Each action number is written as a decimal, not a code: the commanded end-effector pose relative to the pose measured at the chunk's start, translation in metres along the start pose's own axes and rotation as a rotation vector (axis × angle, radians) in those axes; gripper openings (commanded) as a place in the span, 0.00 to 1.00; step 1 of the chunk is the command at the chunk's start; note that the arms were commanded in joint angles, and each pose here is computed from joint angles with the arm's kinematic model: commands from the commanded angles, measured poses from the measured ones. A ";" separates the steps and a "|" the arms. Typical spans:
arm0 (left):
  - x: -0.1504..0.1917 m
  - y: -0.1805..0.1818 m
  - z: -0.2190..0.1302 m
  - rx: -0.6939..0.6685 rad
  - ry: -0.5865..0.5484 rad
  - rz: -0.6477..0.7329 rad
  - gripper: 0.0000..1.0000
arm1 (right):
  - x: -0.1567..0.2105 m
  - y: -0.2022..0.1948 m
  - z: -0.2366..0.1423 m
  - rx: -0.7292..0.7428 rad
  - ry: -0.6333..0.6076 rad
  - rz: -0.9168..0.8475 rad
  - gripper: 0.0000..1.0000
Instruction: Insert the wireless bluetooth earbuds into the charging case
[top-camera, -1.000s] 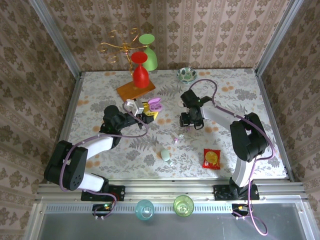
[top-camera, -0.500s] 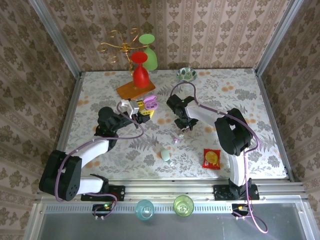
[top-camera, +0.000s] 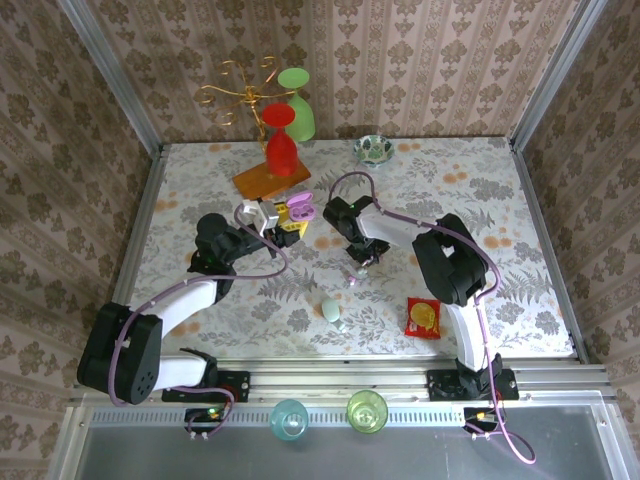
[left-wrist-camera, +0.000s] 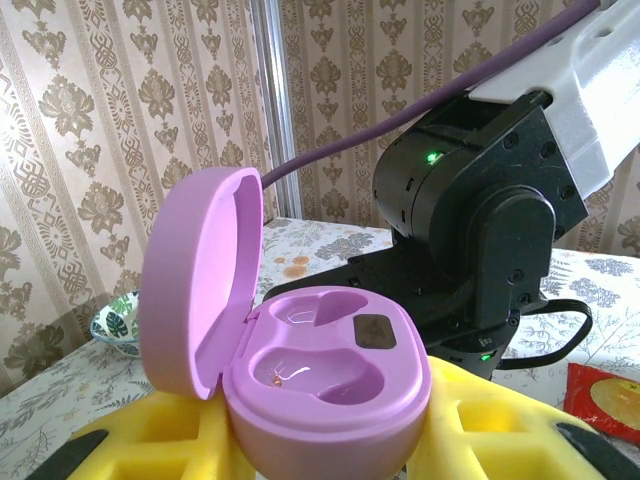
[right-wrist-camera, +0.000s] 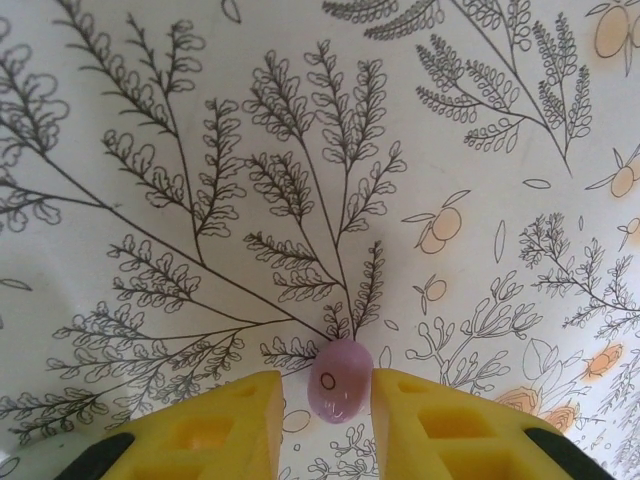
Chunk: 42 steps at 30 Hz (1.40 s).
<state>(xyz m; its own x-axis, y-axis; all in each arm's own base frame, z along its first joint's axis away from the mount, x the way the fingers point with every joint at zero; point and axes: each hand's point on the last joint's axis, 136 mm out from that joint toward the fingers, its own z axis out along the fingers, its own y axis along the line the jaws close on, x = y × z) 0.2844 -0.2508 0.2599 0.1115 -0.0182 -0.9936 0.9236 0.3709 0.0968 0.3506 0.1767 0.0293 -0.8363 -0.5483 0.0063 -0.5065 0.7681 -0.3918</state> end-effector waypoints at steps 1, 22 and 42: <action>-0.005 0.001 -0.003 -0.011 -0.014 0.035 0.26 | 0.002 -0.003 -0.002 0.037 0.027 -0.048 0.30; -0.003 -0.001 -0.005 -0.010 -0.018 0.032 0.26 | 0.015 -0.003 0.012 0.069 0.125 -0.027 0.31; -0.001 0.000 -0.004 -0.008 -0.020 0.023 0.26 | 0.008 -0.010 -0.013 -0.076 0.009 0.100 0.20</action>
<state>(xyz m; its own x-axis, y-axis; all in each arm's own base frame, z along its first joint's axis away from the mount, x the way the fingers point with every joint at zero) 0.2829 -0.2502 0.2558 0.1080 -0.0157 -0.9940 0.9241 0.3704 0.0946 0.3472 0.1614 0.0239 -0.8669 -0.4947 0.0607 -0.4744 0.7818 -0.4046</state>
